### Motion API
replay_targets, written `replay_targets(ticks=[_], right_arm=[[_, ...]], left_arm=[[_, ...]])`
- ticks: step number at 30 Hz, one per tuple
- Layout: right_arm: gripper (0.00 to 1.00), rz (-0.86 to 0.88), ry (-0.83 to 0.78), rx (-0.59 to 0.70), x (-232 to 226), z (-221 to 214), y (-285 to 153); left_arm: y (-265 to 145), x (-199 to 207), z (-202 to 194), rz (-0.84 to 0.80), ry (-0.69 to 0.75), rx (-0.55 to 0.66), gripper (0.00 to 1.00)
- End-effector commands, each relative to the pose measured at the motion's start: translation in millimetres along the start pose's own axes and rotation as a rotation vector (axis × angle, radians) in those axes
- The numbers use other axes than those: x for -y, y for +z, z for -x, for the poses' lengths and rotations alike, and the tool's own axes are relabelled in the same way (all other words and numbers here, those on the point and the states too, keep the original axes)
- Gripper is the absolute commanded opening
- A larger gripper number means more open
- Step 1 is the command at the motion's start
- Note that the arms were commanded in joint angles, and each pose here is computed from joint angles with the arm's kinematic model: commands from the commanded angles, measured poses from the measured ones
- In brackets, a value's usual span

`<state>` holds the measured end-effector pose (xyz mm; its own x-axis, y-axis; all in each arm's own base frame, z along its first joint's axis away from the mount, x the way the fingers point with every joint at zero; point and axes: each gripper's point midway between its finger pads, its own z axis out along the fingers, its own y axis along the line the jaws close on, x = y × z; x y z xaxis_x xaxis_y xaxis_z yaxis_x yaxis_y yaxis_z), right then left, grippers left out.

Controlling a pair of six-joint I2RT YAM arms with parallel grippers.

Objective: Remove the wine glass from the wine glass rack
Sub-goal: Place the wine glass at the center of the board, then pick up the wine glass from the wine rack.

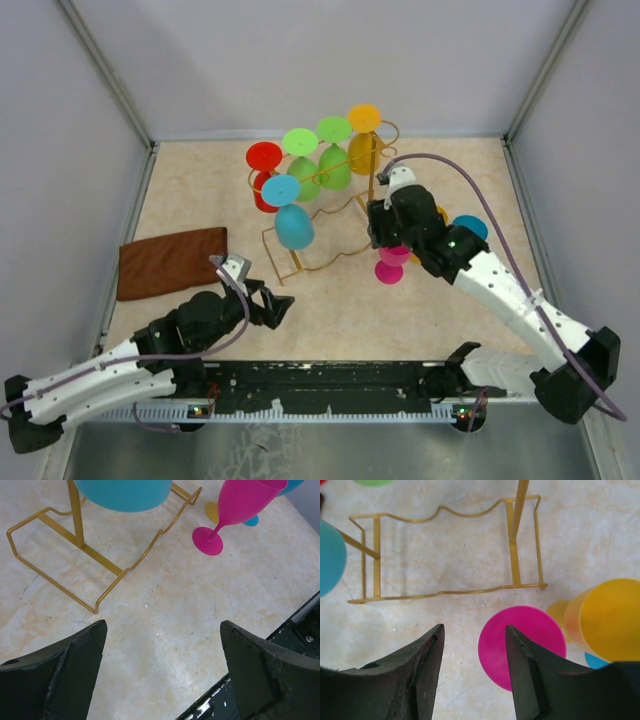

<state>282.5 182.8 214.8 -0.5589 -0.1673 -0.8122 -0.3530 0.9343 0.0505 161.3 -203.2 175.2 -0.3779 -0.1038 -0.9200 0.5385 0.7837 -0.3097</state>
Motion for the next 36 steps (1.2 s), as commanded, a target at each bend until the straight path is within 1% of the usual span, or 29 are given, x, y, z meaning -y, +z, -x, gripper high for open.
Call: replay_targets(ticks=[1, 3, 4, 8, 10, 12, 14, 17, 21, 25, 27, 30, 34, 36], right_arm=[[0.53, 0.007, 0.108, 0.249, 3, 54, -31], [0.57, 0.033, 0.167, 0.343, 2, 66, -41], [0.58, 0.057, 0.209, 0.411, 0, 77, -49], [0.62, 0.14, 0.354, 0.585, -3, 96, -74], [0.63, 0.157, 0.45, 0.632, 0, 101, -84], [0.63, 0.196, 0.513, 0.662, -3, 109, -93], [0.64, 0.266, 0.536, 0.68, -13, 117, -101], [0.65, 0.394, 0.541, 0.712, -31, 129, -117], [0.65, 0.479, 0.559, 0.736, -42, 138, -128], [0.65, 0.464, 0.562, 0.72, -40, 138, -126], [0.64, 0.473, 0.554, 0.698, -45, 140, -126], [0.62, 0.491, 0.546, 0.651, -59, 147, -122], [0.63, 0.5, 0.478, 0.573, -93, 151, -108], [0.63, 0.516, 0.503, 0.54, -106, 154, -100]], left_arm=[[2, 7, 8, -0.02, -0.018, 0.005, 0.99], [6, 13, 4, -0.049, -0.023, -0.015, 0.99], [8, 13, 2, -0.044, -0.031, -0.027, 0.99], [16, -3, -1, 0.046, -0.109, -0.055, 0.99], [19, -6, 0, 0.028, -0.147, -0.053, 0.99], [21, -7, -2, -0.004, -0.187, -0.067, 0.99], [23, -16, -3, 0.017, -0.21, -0.069, 0.99], [20, -27, 6, 0.059, -0.217, -0.051, 0.99], [16, -35, 22, 0.09, -0.23, -0.001, 0.99], [2, -58, 40, 0.233, -0.201, 0.038, 0.99], [-6, -64, 52, 0.27, -0.166, 0.068, 0.99], [-10, -65, 64, 0.276, -0.132, 0.103, 0.99], [-9, -65, 64, 0.275, -0.127, 0.097, 0.99], [-10, -67, 63, 0.292, -0.147, 0.094, 0.99]])
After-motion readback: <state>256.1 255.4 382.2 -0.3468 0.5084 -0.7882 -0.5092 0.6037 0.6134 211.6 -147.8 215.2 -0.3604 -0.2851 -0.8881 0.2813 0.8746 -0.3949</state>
